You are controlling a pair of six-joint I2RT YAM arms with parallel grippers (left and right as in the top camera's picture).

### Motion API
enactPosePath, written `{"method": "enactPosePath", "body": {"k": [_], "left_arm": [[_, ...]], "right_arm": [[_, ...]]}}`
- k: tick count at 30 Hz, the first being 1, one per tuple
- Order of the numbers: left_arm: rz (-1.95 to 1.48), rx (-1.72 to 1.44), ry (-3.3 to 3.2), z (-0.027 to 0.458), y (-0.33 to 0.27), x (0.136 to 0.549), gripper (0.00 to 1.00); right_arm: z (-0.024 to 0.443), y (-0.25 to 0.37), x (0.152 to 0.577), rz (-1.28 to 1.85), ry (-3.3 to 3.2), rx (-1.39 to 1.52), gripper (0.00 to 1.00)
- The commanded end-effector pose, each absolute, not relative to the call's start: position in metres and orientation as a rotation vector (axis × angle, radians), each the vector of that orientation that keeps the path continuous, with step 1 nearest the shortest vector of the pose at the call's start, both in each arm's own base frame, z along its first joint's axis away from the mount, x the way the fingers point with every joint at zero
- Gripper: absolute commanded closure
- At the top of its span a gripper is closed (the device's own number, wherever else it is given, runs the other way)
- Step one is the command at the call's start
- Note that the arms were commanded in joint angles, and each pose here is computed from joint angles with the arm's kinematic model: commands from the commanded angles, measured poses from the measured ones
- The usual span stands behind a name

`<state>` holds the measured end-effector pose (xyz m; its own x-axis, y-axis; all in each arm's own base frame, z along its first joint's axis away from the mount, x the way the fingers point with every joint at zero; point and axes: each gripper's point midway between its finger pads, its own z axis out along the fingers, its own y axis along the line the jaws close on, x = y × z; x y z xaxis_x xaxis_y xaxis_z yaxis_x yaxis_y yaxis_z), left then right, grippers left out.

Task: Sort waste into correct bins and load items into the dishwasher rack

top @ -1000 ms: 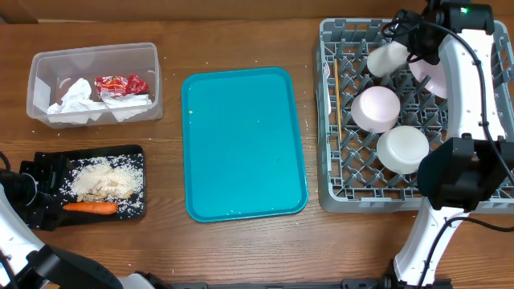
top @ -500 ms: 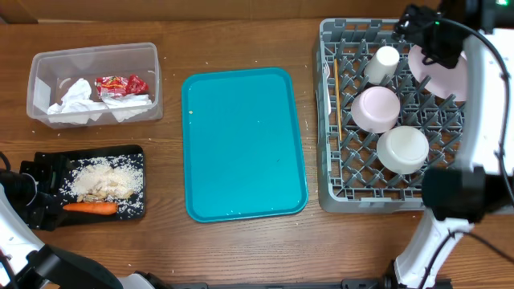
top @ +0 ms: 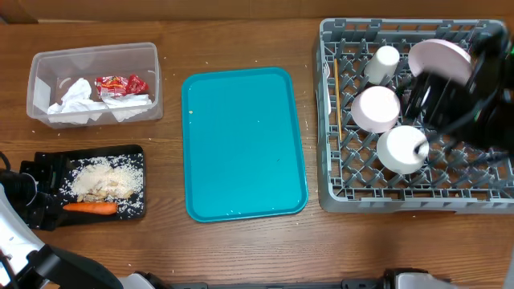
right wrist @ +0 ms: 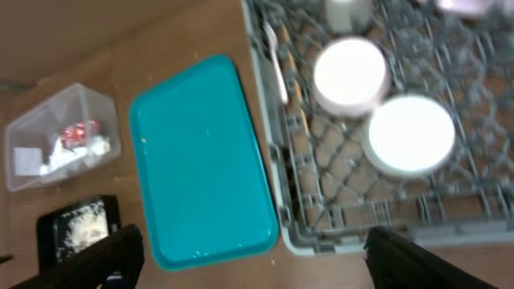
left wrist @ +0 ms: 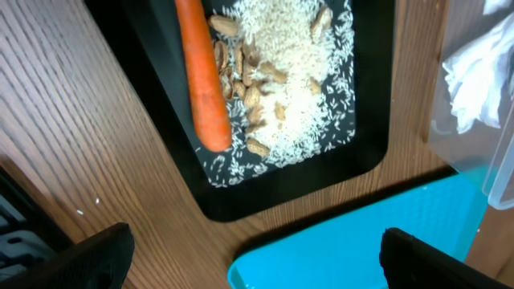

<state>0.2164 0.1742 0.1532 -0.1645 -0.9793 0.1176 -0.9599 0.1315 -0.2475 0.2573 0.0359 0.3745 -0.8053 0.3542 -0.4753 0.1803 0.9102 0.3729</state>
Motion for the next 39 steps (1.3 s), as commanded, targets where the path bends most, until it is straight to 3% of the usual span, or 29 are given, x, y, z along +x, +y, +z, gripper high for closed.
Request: {"method": "enactPosePath", "body": {"k": [1,8,25,39], "left_arm": [[-0.417,-2.005,2.293,0.152,0.175,0.216,0.0],[-0.417,-2.005,2.293,0.152,0.175,0.216,0.0],[-0.417,-2.005,2.293,0.152,0.175,0.216,0.0],[-0.414,-1.999,2.289,0.152,0.176,0.217,0.0]], "right_arm": [[0.351,0.023,0.223,0.331,2.514,0.48,0.0],[0.302,0.023,0.173,0.313,2.628,0.513,0.0],[0.297,0.021,0.176,0.284,2.657,0.465,0.0],[0.246,0.027,0.242,0.363,2.261,0.314,0.0]]}}
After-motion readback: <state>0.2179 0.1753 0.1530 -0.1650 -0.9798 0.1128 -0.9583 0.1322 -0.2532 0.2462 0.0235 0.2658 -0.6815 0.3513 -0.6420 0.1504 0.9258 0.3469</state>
